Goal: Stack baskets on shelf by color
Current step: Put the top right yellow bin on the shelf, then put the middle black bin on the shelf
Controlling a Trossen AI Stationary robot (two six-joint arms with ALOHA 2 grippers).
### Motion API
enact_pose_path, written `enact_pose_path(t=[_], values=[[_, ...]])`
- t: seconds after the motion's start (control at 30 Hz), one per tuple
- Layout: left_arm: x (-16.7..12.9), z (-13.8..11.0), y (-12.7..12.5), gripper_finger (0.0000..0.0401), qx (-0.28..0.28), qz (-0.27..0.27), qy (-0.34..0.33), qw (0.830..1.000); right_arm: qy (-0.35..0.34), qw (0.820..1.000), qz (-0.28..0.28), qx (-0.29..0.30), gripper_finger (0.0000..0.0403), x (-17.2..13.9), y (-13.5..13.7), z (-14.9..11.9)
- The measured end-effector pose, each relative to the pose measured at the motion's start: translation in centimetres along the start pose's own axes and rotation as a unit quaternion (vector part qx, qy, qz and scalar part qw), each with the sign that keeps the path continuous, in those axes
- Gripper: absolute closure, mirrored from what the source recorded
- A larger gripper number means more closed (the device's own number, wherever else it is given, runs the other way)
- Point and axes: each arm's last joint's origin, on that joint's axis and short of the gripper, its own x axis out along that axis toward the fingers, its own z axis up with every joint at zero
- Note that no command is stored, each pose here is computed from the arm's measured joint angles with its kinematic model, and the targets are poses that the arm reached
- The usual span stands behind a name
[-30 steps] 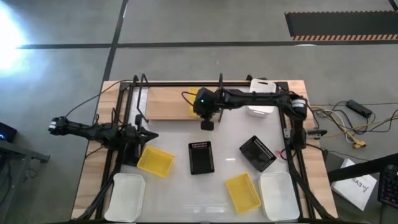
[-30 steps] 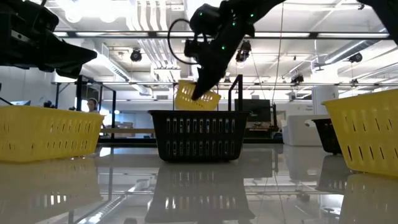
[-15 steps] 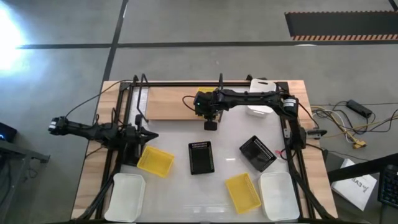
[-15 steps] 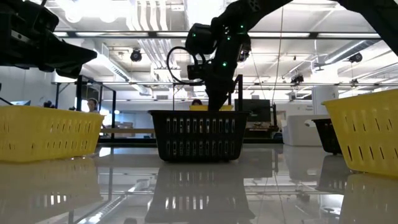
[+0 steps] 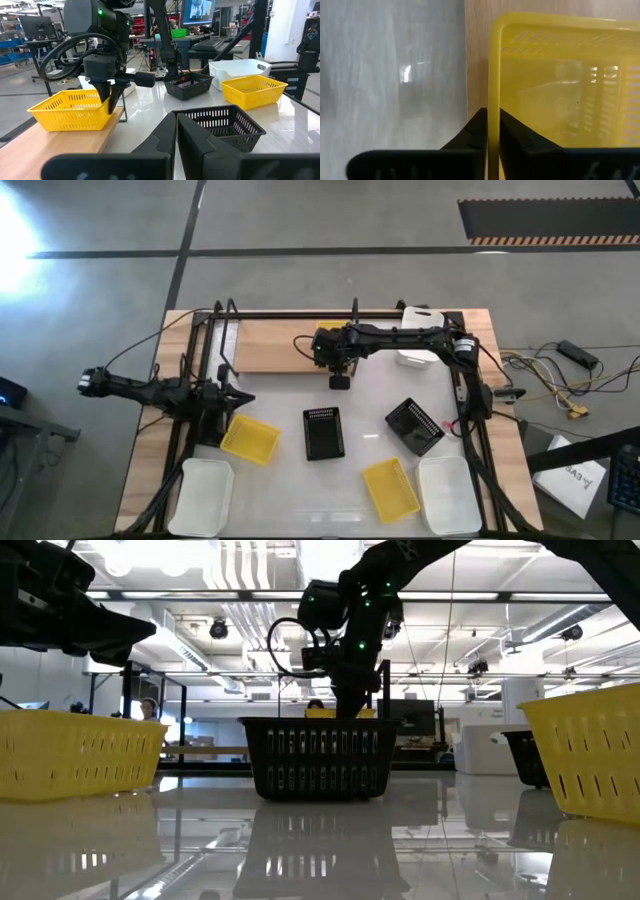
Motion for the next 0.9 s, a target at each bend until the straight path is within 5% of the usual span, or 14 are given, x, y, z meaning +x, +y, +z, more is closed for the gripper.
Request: enact_pose_path(t=[0.33, 0.7, 0.9], values=[[0.0, 0.0, 0.0, 0.0400, 0.000, 0.000, 0.000, 1.000, -0.011, 1.000, -0.003, 0.003, 0.0306, -1.3, -0.1, 0.0], [0.0, 0.0, 0.0, 0.0400, 0.000, 0.000, 0.000, 1.000, -0.086, 0.994, -0.016, 0.069, 0.0306, -7.7, -0.3, -0.2], [0.0, 0.0, 0.0, 0.0400, 0.000, 0.000, 0.000, 1.000, -0.116, 0.992, 0.022, 0.046, 0.0320, -7.8, 3.3, -1.3]])
